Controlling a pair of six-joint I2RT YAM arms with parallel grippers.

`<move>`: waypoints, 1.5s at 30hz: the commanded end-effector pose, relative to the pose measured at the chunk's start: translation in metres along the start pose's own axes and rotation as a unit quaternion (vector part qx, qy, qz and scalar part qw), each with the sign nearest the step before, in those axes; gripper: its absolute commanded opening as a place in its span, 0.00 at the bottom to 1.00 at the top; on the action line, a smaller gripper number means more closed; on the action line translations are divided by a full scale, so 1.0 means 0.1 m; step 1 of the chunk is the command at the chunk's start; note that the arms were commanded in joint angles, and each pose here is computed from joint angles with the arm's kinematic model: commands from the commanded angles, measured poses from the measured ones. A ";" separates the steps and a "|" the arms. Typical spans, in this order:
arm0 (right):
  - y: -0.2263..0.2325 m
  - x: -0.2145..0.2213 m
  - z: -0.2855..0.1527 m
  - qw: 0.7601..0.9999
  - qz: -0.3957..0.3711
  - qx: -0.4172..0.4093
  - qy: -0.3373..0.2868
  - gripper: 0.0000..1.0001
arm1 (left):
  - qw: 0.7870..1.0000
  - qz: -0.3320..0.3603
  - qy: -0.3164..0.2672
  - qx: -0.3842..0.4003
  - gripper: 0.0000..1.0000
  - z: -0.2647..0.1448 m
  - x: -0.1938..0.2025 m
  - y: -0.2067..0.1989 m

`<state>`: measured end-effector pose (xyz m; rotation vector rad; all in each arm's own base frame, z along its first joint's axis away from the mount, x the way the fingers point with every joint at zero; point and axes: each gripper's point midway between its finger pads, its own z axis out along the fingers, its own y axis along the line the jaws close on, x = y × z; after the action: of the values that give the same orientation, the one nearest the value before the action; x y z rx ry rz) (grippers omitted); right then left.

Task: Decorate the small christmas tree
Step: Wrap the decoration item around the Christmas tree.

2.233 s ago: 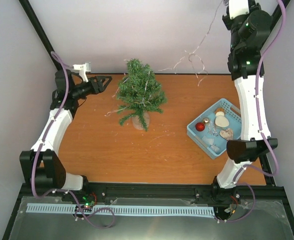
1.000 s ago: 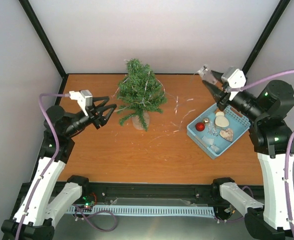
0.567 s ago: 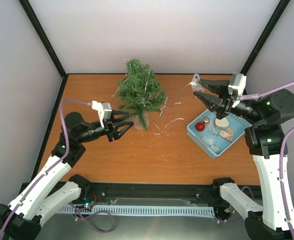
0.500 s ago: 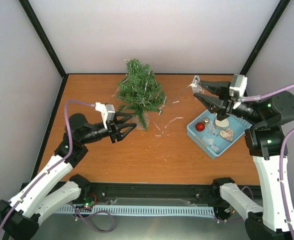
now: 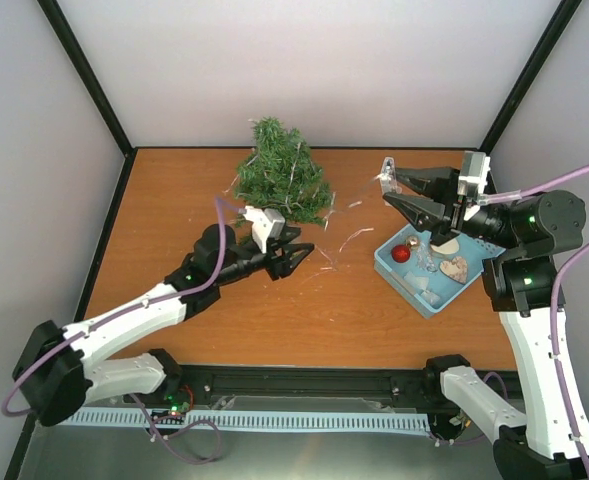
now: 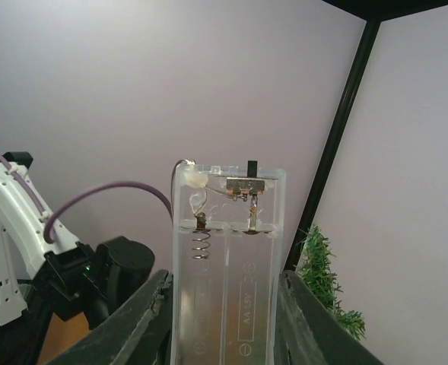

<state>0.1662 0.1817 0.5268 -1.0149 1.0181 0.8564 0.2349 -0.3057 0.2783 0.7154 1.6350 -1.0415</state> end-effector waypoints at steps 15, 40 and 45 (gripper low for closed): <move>0.02 0.04 0.01 1.000 -0.013 0.002 -0.005 0.19 | 0.997 0.050 -0.031 0.053 0.21 0.47 -0.35 -0.12; -0.06 -0.02 0.00 0.999 -0.021 0.029 -0.011 0.18 | 0.993 0.019 -0.015 0.120 0.50 0.51 -0.26 -0.31; -0.04 0.00 -0.02 0.999 -0.024 0.032 -0.004 0.18 | 0.994 0.027 -0.021 0.102 0.05 0.51 -0.30 -0.26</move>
<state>0.1771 0.1793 0.5257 -0.9669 1.0187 0.8045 0.2454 -0.3598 0.2787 0.8653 1.5829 -1.1963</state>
